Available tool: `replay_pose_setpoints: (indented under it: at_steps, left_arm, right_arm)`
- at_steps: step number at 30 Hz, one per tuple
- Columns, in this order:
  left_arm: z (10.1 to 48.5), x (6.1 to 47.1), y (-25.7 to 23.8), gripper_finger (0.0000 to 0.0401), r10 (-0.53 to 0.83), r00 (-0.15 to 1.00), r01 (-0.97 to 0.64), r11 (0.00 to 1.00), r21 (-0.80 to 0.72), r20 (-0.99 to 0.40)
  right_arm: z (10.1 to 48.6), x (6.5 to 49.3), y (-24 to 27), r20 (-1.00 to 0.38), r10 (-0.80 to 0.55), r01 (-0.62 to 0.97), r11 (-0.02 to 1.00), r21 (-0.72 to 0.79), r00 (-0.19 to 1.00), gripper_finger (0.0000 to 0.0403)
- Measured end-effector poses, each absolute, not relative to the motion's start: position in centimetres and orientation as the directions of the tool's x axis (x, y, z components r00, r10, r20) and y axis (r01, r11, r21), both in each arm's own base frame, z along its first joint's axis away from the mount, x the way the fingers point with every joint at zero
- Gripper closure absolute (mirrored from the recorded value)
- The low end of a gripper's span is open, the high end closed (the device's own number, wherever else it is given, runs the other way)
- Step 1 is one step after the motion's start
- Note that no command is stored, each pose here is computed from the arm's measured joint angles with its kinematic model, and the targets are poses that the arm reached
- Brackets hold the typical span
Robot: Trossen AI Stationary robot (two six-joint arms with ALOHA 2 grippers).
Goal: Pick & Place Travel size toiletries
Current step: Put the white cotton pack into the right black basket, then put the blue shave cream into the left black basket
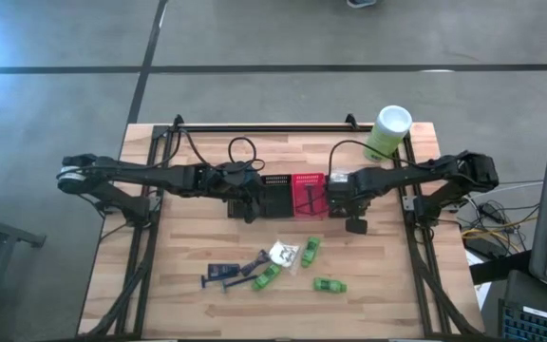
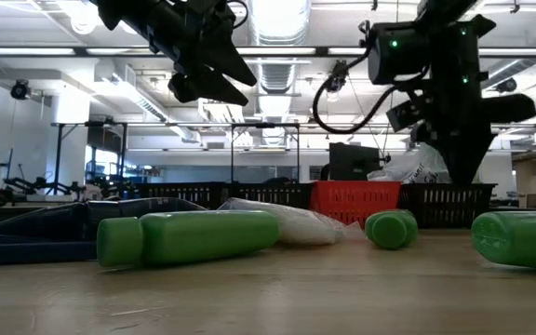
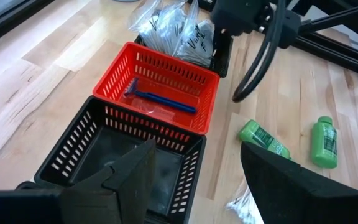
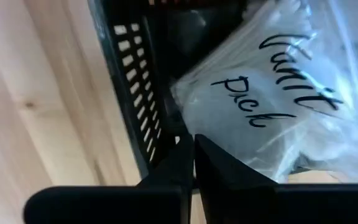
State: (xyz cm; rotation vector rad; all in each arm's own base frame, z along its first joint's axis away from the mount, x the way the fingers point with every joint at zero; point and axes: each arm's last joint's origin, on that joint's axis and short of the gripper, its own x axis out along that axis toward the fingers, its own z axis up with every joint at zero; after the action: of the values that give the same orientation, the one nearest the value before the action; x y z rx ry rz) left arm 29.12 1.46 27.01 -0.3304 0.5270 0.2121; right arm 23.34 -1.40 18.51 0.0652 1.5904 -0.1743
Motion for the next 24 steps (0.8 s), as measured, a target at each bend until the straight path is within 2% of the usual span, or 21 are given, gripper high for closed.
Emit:
replay_pose_setpoints:
  at_steps: [11, 15, 20, 24]
  left_arm:
    - [27.0, 29.1, 1.5, 0.0160, 0.113, 0.844, -0.278, 0.928, -0.249, -0.524]
    - [27.0, 29.1, 1.5, 0.0160, 0.113, 0.844, -0.279, 0.928, -0.248, -0.524]
    - [27.0, 29.1, 1.5, 0.0160, 0.113, 0.844, -0.278, 0.928, -0.249, -0.524]
    - [27.0, 29.1, 1.5, 0.0160, 0.113, 0.844, -0.279, 0.928, -0.248, -0.524]
  right_arm:
    - [17.5, 24.1, -1.8, -0.992, -0.088, 0.193, 0.979, -0.069, 0.093, 0.0388]
    - [17.4, 24.1, -2.0, -0.991, -0.088, 0.236, 0.970, -0.063, 0.096, 0.0391]
    - [19.4, 24.6, -1.5, -0.981, -0.083, 0.220, 0.974, -0.043, 0.173, 0.0385]
    - [21.4, 24.8, -1.3, -0.973, -0.078, 0.213, 0.977, -0.030, 0.219, 0.0365]
